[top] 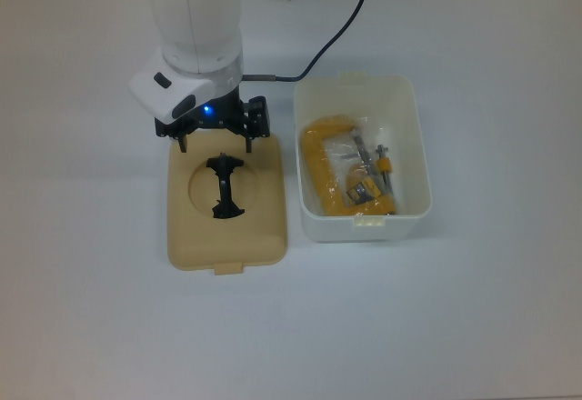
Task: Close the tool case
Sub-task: 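Lower the gripper and close it on the black lid handle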
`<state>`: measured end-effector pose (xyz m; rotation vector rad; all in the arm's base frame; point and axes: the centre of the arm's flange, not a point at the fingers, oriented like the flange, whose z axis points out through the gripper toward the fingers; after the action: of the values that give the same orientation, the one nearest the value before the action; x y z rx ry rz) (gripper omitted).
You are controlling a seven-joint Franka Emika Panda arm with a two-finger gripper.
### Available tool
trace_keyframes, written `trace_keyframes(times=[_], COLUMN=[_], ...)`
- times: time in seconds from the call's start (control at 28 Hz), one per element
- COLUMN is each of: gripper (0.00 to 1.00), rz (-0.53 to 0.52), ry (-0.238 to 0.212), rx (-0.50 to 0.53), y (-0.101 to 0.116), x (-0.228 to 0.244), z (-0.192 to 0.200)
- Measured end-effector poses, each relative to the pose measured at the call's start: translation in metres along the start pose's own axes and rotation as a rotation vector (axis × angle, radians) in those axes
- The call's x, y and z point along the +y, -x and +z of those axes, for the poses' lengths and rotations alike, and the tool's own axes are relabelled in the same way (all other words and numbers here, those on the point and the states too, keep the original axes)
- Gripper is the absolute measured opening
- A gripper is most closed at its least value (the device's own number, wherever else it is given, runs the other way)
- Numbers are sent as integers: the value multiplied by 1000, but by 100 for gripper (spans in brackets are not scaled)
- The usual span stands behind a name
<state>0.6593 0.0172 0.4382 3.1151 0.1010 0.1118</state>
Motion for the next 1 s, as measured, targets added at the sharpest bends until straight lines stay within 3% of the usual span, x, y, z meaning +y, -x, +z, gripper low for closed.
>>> trace_keyframes(times=[0.18, 0.25, 0.5, 1.0], gripper=[99, 92, 85, 29], rz=[5, 3, -14, -140], ry=[-16, -17, -21, -26], rx=[-16, -18, -37, -52], y=[-1, -2, -5, -6], x=[-1, -1, -3, -2], z=[12, 17, 39, 51])
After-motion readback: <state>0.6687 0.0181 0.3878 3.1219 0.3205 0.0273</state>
